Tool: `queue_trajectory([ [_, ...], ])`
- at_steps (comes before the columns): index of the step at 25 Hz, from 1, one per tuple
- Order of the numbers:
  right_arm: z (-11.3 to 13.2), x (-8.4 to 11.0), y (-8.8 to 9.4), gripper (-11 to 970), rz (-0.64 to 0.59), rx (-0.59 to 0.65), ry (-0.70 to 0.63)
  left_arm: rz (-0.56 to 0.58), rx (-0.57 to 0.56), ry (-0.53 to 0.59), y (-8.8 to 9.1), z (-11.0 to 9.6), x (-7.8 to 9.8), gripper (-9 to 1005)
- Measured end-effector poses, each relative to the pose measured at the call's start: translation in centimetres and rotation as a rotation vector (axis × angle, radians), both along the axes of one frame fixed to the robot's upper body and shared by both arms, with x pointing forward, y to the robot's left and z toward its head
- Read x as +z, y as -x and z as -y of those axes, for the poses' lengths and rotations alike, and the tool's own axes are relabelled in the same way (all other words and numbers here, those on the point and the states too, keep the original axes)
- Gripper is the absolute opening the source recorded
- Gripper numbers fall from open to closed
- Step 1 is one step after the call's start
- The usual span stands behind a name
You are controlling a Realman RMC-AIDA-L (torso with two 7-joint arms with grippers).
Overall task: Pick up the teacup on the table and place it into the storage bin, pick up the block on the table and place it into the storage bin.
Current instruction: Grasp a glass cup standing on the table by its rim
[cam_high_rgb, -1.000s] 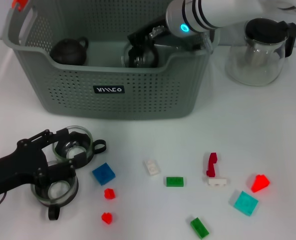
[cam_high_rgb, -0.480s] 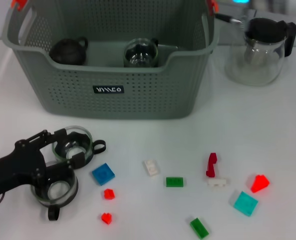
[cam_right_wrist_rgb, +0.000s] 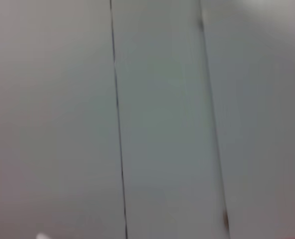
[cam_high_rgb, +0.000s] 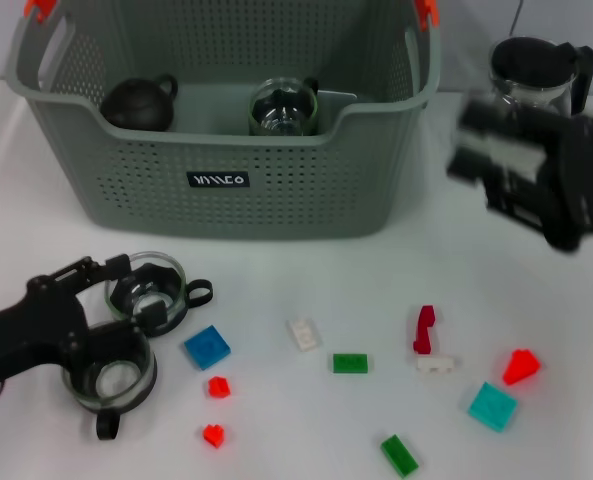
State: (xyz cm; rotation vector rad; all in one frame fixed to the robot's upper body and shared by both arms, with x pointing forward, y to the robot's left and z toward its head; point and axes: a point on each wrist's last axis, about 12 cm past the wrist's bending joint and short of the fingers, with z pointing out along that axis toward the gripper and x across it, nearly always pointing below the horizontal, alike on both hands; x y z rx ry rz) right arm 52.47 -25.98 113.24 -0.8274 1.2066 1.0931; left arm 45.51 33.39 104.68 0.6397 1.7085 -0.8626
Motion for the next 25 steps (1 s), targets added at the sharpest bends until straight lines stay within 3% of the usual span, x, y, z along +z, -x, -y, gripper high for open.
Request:
queue_trajectory([
  [3,1.6,-1.3,1.2,493,-0.065,0.008,0.08,-0.012,-0.015,0.011,0.3,-0.8,0.9,845],
  [6,2.7,-1.8,1.7,493,-0.124,0.017,0.142,-0.077,-0.053,0.037,0.2,-2.3,3.4,844],
  [10,3.0,-1.8,1.5,493,-0.179,0.03,0.203,-0.356,-0.022,-0.024,-1.4,-4.4,8.0,844],
  [11,3.0,-1.8,1.4,493,-0.186,0.034,0.213,-0.499,0.015,-0.095,-2.7,-4.3,9.8,844],
  [12,2.9,-1.8,1.3,493,-0.192,0.039,0.221,-0.499,0.015,-0.095,-2.7,-4.3,9.8,844],
  [16,2.5,-1.7,0.9,493,-0.203,0.054,0.237,-0.674,0.062,-0.245,-5.8,-2.6,13.1,843],
  [20,2.4,-1.7,0.8,493,-0.209,0.058,0.238,-0.765,0.087,-0.384,-8.8,-0.5,14.2,842],
  [25,2.3,-1.7,0.8,493,-0.211,0.065,0.237,-0.805,0.147,-0.588,-11.4,2.0,13.3,840],
])
